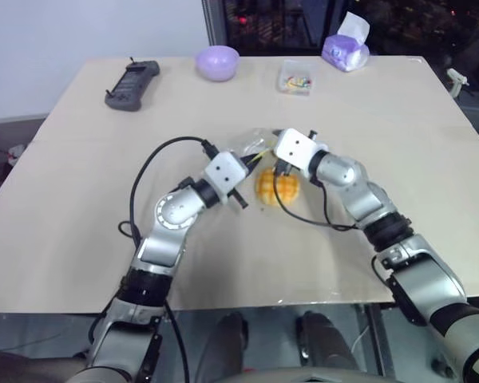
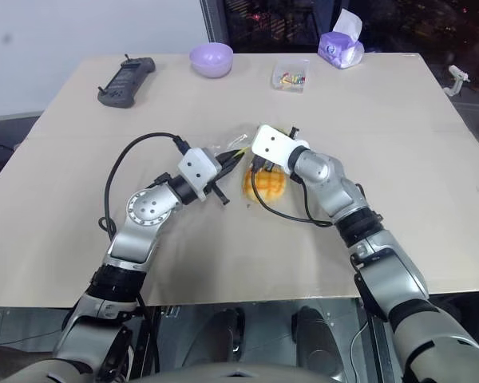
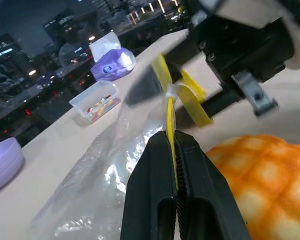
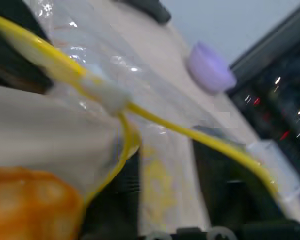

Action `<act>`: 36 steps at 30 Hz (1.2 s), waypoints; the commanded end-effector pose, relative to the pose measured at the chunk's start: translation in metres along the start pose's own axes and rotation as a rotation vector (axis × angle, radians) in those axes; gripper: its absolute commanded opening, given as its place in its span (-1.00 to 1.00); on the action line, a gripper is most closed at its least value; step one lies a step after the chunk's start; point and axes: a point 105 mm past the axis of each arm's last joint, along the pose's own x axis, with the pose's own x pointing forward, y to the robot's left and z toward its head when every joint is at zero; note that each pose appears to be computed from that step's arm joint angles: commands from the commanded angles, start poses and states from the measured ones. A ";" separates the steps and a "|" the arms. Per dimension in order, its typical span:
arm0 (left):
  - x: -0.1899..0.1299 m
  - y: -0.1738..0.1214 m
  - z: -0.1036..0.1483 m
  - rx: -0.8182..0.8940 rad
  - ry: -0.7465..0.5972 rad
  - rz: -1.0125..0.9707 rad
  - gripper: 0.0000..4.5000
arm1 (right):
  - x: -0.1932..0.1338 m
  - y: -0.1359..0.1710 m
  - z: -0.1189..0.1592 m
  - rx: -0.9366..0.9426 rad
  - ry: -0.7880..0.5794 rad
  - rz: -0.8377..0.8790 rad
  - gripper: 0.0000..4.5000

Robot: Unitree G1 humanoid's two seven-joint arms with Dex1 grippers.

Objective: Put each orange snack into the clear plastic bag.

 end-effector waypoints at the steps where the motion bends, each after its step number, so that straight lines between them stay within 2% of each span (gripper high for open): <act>1: -0.001 0.001 0.002 0.009 -0.005 0.019 -1.00 | -0.001 -0.017 0.012 -0.101 -0.047 -0.056 0.57; 3: 0.000 0.001 0.002 0.009 -0.003 0.018 -1.00 | -0.002 -0.018 0.009 -0.110 -0.042 -0.055 0.89; 4: 0.000 0.001 0.001 0.009 -0.001 0.022 -1.00 | -0.003 -0.018 0.008 -0.115 -0.039 -0.055 0.97; 13: -0.005 0.015 -0.011 0.042 0.050 0.104 -1.00 | -0.021 -0.040 0.008 -0.076 -0.061 -0.071 0.97; 18: -0.007 0.014 -0.013 -0.008 0.049 0.118 -1.00 | -0.041 -0.052 0.008 -0.008 -0.073 -0.068 0.97; 20: -0.008 0.015 -0.013 -0.029 0.042 0.124 -1.00 | -0.052 -0.060 -0.003 0.294 -0.031 -0.106 0.97; 22: -0.009 0.017 -0.013 -0.050 0.038 0.138 -1.00 | -0.062 -0.047 -0.013 0.615 -0.002 -0.054 0.97; 26: -0.009 0.020 -0.013 -0.069 0.031 0.157 -1.00 | -0.077 -0.008 -0.022 0.882 0.058 0.044 0.97; 29: -0.011 0.023 -0.012 -0.076 0.030 0.167 -1.00 | -0.082 0.014 -0.021 0.965 0.078 0.087 0.97; 36: -0.016 0.027 -0.015 -0.079 0.042 0.174 -1.00 | -0.077 0.048 -0.011 0.965 0.089 0.169 0.97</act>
